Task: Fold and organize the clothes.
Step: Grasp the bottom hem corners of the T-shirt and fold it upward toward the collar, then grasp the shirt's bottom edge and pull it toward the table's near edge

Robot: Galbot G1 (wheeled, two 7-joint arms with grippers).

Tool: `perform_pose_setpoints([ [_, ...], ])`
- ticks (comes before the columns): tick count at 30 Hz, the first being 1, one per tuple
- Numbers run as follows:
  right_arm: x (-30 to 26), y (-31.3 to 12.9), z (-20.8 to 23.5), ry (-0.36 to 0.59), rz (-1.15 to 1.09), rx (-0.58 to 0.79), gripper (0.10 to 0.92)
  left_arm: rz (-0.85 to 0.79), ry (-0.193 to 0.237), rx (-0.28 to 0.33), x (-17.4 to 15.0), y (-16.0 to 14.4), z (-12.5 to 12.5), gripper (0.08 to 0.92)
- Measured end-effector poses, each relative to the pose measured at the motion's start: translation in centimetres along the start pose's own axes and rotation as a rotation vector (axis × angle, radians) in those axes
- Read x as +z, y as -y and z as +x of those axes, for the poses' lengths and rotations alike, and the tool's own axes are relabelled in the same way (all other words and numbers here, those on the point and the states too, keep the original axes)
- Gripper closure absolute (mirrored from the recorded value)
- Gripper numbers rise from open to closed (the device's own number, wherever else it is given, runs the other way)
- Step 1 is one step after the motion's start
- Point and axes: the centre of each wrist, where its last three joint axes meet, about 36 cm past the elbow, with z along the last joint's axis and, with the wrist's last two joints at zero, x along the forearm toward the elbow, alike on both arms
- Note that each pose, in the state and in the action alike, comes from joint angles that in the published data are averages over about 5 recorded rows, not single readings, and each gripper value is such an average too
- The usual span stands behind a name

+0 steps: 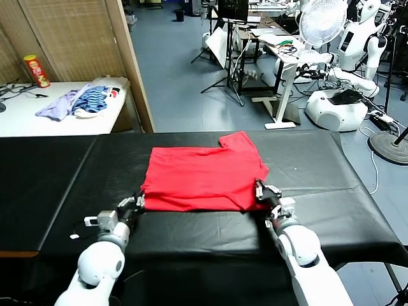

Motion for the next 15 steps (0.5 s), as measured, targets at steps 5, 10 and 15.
perform_pose_setpoints([
  [5,0.9,-0.1,0.5,-0.015,-0.010,0.010,0.315,0.057,-0.038,0.034,0.7,0.1,0.9,0.202],
  [10,1.5,-0.3,0.3,-0.026,-0.012,0.013,0.604,0.116,-0.069,0.057,1.0,-0.5,1.0,0.335],
  [15,2.0,-0.4,0.1,-0.039,-0.013,0.016,0.853,0.132,-0.082,0.055,1.5,-0.8,0.8,0.601],
])
